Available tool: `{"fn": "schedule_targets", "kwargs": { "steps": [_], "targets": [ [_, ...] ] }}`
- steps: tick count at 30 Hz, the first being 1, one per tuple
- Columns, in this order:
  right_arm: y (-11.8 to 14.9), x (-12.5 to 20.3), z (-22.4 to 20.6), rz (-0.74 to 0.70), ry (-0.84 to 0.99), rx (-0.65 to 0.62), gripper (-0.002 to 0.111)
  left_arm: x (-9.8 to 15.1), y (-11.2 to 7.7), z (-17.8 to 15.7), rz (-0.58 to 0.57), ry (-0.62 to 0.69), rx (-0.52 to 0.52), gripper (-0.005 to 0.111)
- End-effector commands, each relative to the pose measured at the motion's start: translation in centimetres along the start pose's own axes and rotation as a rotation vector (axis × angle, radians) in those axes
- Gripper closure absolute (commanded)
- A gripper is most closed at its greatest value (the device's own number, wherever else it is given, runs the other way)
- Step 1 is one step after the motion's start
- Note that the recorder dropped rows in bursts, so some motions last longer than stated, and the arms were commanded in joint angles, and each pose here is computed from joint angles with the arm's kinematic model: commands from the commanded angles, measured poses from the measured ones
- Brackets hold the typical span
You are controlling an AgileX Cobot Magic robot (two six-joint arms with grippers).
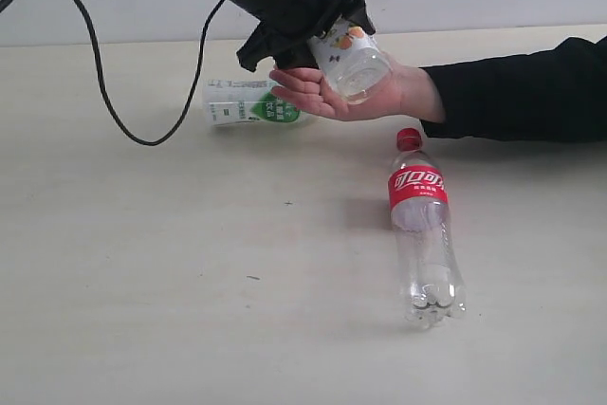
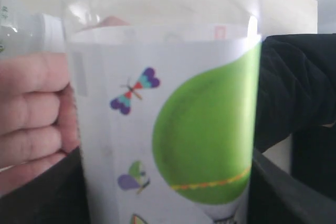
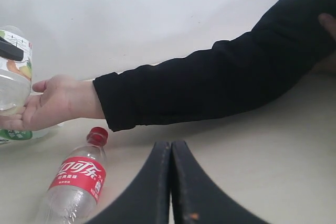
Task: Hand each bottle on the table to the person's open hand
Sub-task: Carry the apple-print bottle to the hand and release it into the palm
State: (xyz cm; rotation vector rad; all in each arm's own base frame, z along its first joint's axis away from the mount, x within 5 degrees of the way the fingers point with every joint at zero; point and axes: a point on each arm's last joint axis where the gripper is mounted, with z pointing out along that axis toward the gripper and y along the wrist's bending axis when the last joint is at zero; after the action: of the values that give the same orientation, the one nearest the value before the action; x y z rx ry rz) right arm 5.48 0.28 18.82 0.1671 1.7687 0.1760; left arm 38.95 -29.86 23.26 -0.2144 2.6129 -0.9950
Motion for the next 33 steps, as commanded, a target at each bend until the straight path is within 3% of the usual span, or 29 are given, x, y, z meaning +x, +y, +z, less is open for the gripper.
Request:
{"fn": "schedule_targets", "kwargs": {
  "steps": [1, 5, 12, 18, 29, 33],
  "targets": [
    [0.0, 0.1, 0.0, -0.002, -0.007, 0.0, 0.108, -0.9, 0.5, 0.1, 0.005, -0.022, 0.006, 0.107],
    [0.0, 0.1, 0.0, -0.002, -0.007, 0.0, 0.108, -0.9, 0.8, 0.6, 0.024, -0.024, 0.005, 0.104],
    [0.0, 0.1, 0.0, -0.002, -0.007, 0.0, 0.108, -0.8, 1.1, 1.2, -0.002, -0.012, 0.01, 0.078],
    [0.0, 0.1, 0.0, -0.002, -0.007, 0.0, 0.108, -0.7, 1.1, 1.2, 0.016, -0.01, 0.009, 0.065],
    [0.0, 0.1, 0.0, -0.002, -0.007, 0.0, 0.108, -0.7, 1.1, 1.2, 0.074, -0.01, 0.009, 0.021],
    [0.0, 0.1, 0.0, -0.002, -0.007, 0.0, 0.108, -0.7, 1.1, 1.2, 0.074, -0.01, 0.009, 0.018]
  ]
}}
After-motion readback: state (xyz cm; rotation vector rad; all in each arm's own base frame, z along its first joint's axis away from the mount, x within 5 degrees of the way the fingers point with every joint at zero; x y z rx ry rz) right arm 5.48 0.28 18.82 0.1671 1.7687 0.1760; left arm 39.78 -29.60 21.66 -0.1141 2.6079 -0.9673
